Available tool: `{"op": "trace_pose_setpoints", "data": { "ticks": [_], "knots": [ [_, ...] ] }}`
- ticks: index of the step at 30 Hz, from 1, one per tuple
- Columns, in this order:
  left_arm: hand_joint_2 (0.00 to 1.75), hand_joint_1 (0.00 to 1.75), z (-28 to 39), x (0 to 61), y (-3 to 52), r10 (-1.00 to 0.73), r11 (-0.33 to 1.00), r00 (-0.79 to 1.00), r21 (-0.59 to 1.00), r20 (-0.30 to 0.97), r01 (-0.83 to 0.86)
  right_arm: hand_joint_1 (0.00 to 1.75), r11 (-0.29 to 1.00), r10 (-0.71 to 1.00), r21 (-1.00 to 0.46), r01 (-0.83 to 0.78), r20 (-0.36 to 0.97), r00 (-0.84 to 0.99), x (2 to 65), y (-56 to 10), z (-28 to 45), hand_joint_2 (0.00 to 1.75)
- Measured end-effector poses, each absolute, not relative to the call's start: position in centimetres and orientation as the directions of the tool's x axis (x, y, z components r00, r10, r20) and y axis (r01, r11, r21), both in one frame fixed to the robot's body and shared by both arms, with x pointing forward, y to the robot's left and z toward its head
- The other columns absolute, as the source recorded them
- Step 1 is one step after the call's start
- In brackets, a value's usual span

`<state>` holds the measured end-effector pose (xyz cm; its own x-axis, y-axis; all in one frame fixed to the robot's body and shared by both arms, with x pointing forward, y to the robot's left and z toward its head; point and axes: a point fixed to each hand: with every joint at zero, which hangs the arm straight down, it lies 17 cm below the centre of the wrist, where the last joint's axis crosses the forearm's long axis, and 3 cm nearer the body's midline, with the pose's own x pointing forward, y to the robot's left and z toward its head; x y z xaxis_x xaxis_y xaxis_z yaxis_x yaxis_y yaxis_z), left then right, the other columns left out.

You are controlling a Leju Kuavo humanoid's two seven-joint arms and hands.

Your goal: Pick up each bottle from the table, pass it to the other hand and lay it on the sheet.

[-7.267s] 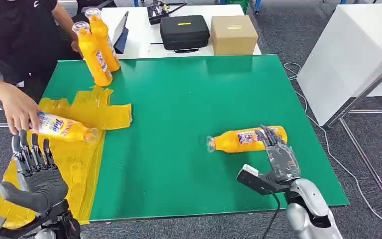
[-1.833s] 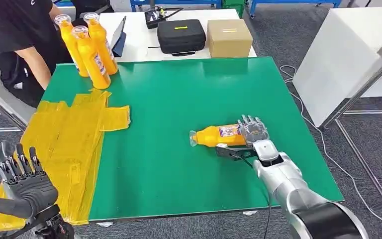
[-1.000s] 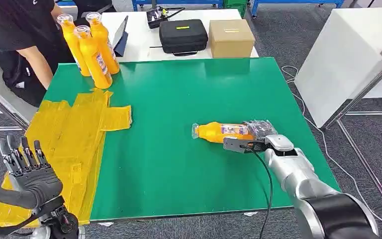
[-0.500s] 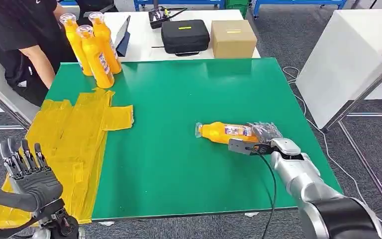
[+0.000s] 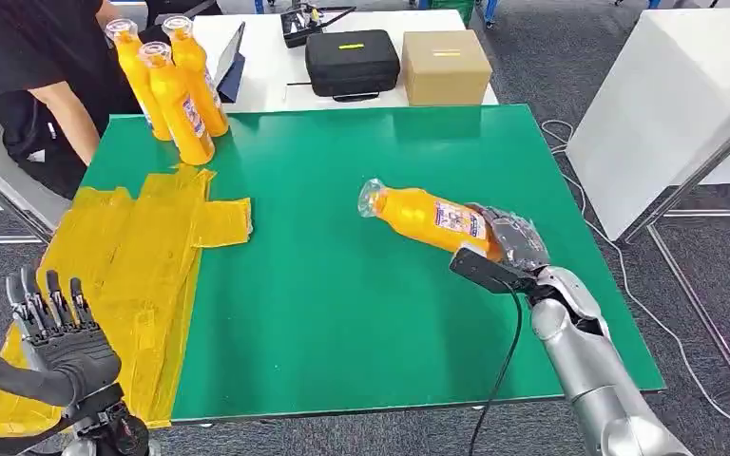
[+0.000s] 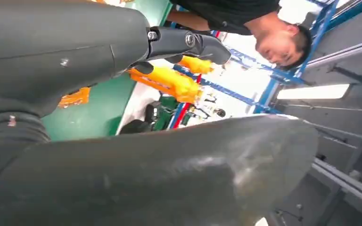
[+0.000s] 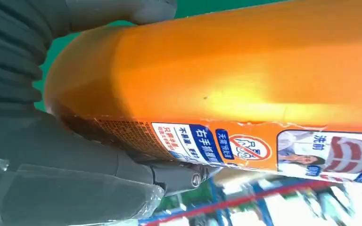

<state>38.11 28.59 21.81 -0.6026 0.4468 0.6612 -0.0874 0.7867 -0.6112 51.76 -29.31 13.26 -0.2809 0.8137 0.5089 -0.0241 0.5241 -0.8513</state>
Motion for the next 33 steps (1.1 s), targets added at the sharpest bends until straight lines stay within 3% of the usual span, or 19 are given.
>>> {"op": "trace_pose_setpoints", "data": {
  "ticks": [3,9,19,33],
  "knots": [
    [1.75,0.0,21.4,38.3,28.3,0.454,0.787,-0.59,-0.611,0.668,-0.087,1.75,0.544,0.793,-0.839,0.025,0.504,-0.341,50.6,-26.7,14.7,1.75],
    [1.75,0.0,21.9,40.1,24.7,0.526,0.79,-0.53,-0.613,0.665,0.013,1.75,0.717,0.625,-0.697,0.029,0.623,-0.47,49.7,-15.0,19.2,1.75],
    [1.75,0.0,22.8,41.8,19.5,0.605,0.778,-0.437,-0.611,0.666,0.147,1.75,0.782,0.495,-0.621,-0.057,0.674,-0.548,49.4,-2.0,24.0,1.75],
    [1.75,0.0,24.0,43.2,12.3,0.672,0.741,-0.301,-0.603,0.677,0.297,1.75,0.73,0.567,-0.675,-0.108,0.685,-0.457,49.7,3.6,20.7,1.75]
  ]
}}
